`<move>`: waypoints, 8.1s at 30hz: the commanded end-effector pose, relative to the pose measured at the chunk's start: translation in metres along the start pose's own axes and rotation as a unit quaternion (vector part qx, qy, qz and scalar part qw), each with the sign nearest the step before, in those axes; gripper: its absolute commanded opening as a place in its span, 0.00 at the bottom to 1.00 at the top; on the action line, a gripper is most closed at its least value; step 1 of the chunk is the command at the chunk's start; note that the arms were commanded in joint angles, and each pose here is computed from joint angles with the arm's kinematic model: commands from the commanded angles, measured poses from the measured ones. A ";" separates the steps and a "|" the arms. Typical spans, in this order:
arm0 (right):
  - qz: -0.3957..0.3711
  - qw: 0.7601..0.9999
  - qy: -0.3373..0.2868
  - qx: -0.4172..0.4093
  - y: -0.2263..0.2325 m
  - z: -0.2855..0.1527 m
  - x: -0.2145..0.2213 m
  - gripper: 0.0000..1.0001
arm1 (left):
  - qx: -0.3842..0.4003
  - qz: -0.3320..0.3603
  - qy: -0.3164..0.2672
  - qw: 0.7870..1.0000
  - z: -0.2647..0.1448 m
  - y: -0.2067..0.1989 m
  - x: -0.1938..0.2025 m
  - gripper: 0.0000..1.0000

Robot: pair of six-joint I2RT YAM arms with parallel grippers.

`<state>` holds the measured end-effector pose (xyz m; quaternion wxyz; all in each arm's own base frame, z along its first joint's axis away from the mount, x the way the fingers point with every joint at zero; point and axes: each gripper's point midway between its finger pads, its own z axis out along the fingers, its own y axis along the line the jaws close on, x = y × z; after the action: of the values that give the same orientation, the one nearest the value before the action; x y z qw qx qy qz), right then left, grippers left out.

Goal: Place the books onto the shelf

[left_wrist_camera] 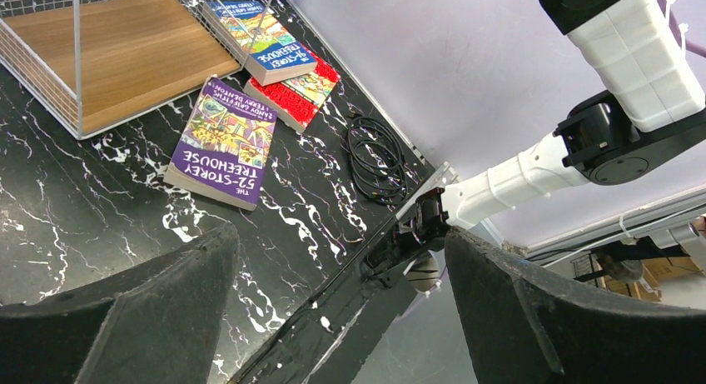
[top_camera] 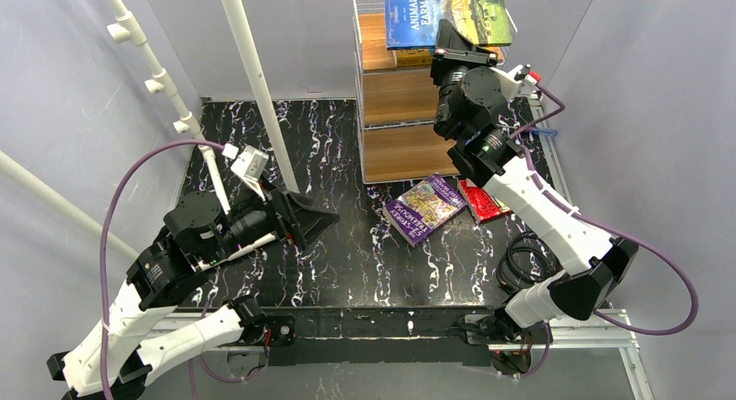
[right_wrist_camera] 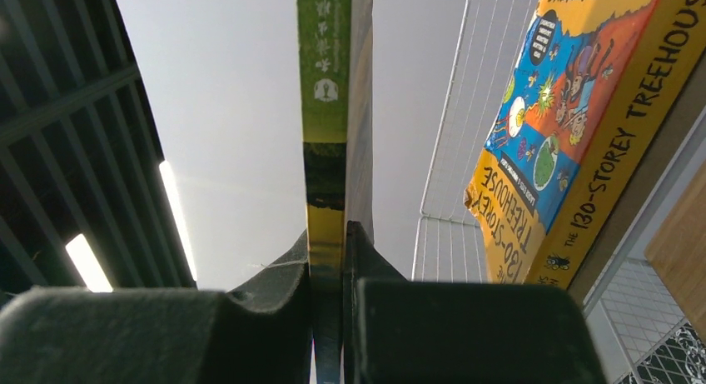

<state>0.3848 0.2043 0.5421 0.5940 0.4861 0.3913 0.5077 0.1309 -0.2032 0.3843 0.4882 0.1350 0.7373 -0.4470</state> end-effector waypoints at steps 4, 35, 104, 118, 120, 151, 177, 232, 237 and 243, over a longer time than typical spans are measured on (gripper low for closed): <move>0.036 0.998 -0.049 -0.025 0.038 0.004 -0.022 0.01 | 0.000 -0.002 -0.003 1.000 -0.002 0.001 0.001 0.92; -0.013 0.999 0.007 0.035 0.019 0.046 -0.021 0.01 | -0.002 -0.001 -0.002 1.000 -0.009 0.003 0.004 0.92; 0.027 0.973 0.077 0.218 -0.063 0.038 -0.008 0.80 | -0.016 0.006 0.002 1.000 -0.003 0.009 0.006 0.92; 0.033 0.969 0.091 0.229 -0.069 0.022 -0.013 0.84 | -0.013 0.005 0.002 1.000 -0.003 0.009 0.007 0.92; 0.032 0.969 0.088 0.228 -0.068 0.021 -0.015 0.84 | -0.012 0.004 0.003 1.000 -0.003 0.008 0.007 0.92; -0.077 0.983 0.130 0.107 -0.045 -0.013 -0.040 0.86 | -0.004 0.003 0.004 1.000 0.001 0.006 0.008 0.92; -0.038 0.983 0.152 0.093 -0.072 -0.011 -0.031 0.07 | -0.010 0.001 0.001 1.000 -0.005 0.010 0.010 0.92; 0.020 0.989 0.118 0.083 -0.052 -0.001 -0.038 0.98 | -0.018 0.002 0.003 1.000 -0.002 0.012 0.011 0.93; -0.127 0.981 0.148 -0.014 -0.038 -0.027 -0.048 0.97 | -0.012 0.001 0.001 1.000 -0.004 0.011 0.011 0.93; -0.342 0.920 0.185 -0.058 -0.034 -0.051 -0.060 0.93 | -0.008 -0.001 0.003 1.000 -0.003 0.011 0.014 0.93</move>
<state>0.3540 0.1619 0.4585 0.5862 0.3308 0.5853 0.4522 0.1292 -0.1968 0.3684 0.4867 0.1299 0.7443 -0.4384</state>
